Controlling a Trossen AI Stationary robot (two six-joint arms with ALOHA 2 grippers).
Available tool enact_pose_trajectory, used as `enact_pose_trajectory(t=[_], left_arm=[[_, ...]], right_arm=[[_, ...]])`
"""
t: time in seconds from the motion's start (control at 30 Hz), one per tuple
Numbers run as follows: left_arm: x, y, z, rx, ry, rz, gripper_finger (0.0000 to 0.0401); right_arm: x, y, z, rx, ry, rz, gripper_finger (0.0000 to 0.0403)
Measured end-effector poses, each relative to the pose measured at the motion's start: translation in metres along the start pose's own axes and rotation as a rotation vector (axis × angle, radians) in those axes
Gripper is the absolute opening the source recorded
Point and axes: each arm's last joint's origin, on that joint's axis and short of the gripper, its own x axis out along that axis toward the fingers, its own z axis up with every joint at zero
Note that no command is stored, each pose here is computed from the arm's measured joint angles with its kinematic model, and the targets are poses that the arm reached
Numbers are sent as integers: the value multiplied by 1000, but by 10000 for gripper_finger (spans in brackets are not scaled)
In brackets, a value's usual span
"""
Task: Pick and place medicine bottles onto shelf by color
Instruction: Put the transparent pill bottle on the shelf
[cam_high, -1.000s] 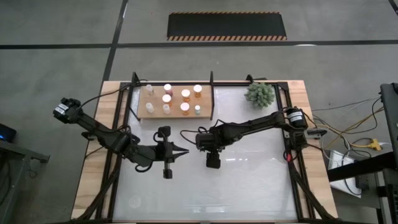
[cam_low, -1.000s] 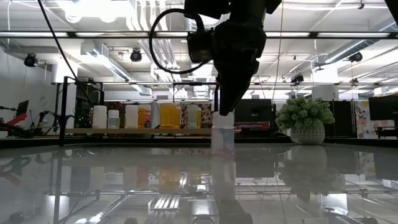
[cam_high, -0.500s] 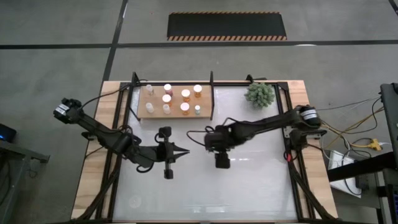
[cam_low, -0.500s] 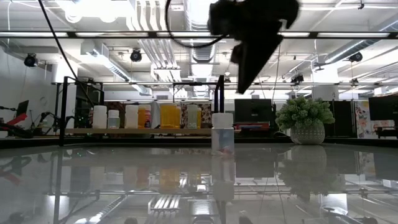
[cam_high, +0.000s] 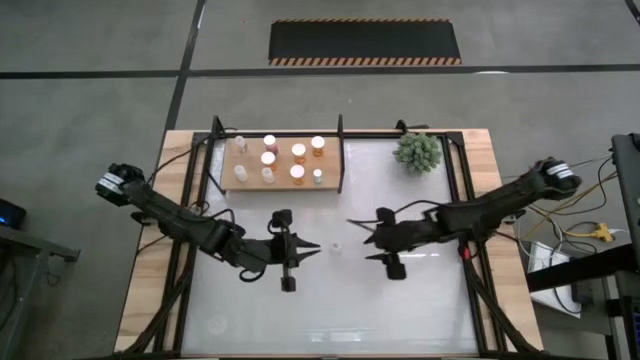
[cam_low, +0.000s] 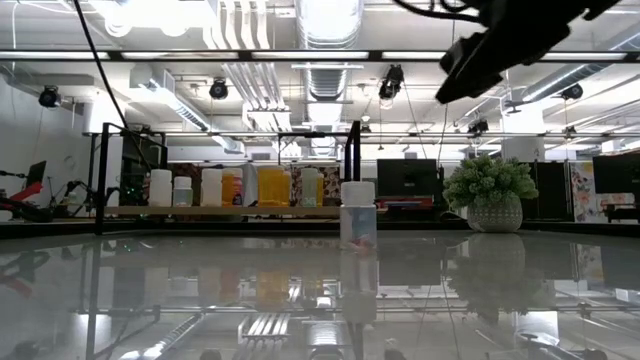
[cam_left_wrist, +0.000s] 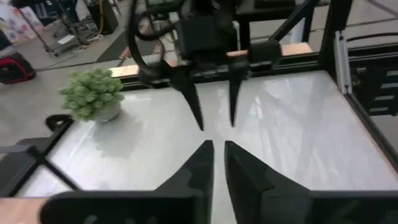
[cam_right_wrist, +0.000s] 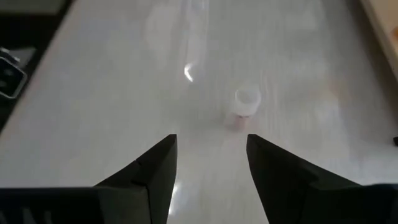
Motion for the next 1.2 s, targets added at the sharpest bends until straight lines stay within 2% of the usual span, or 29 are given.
enact_pose_trajectory(t=[0.1,0.37,0.5,0.73,0.83,0.97,1.2], left_arm=[[12,-3,-3,-13,-6,-27,52],[59,0,-15,-36,52,32,171],[90,8,-28,-35,124,-12,211],[131,25,-57,-34,284,-58,221],[134,31,-66,-59,379,-41,221],[138,33,-77,-90,454,-96,221],[138,31,-78,-95,458,-123,221]], right_arm=[[-13,1,-16,-2,-87,17,179],[-38,-3,-42,-46,-383,45,175],[-42,-6,-52,-61,-467,50,173],[-42,-8,-64,-33,-468,57,173],[-38,-8,-67,-18,-452,59,173],[-35,-8,-72,-15,-458,57,173],[-34,-9,-75,-9,-484,46,173]])
